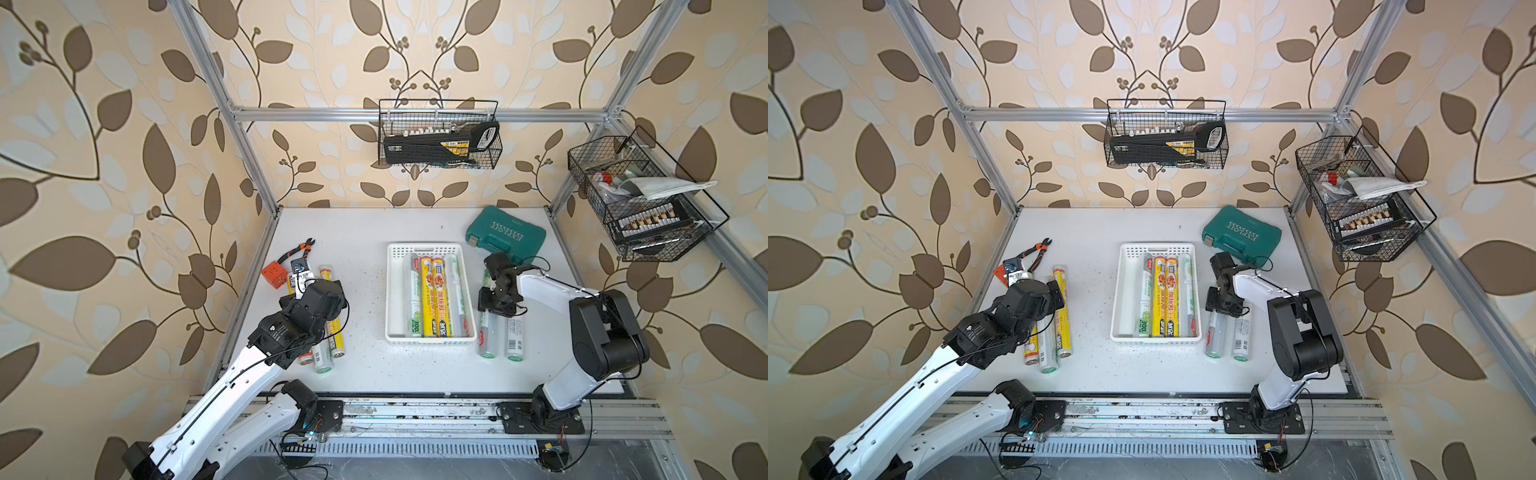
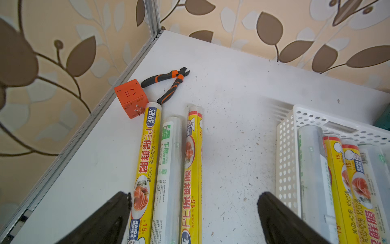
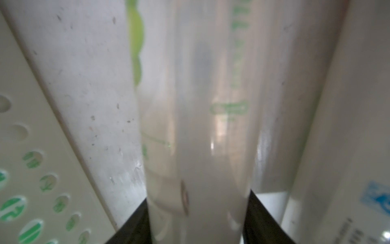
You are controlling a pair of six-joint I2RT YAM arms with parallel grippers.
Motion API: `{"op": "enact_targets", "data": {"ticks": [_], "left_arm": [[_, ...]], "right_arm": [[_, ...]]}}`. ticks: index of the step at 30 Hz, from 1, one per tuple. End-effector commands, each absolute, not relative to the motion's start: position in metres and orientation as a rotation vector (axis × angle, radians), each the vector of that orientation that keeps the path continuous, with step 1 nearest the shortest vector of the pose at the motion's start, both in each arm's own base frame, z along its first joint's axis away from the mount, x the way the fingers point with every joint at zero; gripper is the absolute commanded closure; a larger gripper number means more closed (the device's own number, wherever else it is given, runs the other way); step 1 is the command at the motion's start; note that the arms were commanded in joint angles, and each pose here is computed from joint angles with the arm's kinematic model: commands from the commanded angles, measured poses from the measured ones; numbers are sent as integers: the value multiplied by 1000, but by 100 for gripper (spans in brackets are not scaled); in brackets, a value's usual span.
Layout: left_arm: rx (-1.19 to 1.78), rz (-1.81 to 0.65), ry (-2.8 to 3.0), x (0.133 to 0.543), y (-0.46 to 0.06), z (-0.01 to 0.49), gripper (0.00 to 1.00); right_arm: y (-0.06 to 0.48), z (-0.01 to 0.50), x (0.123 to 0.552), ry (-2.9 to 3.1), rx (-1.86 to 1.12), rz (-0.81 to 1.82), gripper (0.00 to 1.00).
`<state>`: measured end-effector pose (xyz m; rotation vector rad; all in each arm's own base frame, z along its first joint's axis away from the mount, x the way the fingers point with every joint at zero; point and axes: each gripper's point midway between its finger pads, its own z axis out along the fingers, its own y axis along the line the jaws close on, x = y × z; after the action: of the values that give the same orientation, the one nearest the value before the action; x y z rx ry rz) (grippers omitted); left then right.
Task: Put the plastic wrap into the basket
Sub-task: Pick up the plastic wrap from the center of the board.
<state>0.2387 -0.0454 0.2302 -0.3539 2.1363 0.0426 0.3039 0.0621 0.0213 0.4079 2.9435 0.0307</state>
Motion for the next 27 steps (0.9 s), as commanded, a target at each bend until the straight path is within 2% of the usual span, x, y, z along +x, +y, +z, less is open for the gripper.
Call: {"op": "enact_targets", "data": {"ticks": [1,11,21,27], "left_arm": [[-380,31,2137,236,-42,228,1],[-376,-13,2152,235,-47,228,1],[-390,-47,2154,231,-48,231,1],[-393,-77,2143,229,-48,235,1]], "right_arm": [[66,28,315,2923,415,51,50],[69,61,312,2894,394,45,68],[93,119,311,2826,330,82,69],[128,156,314,2764,245,147,68]]}}
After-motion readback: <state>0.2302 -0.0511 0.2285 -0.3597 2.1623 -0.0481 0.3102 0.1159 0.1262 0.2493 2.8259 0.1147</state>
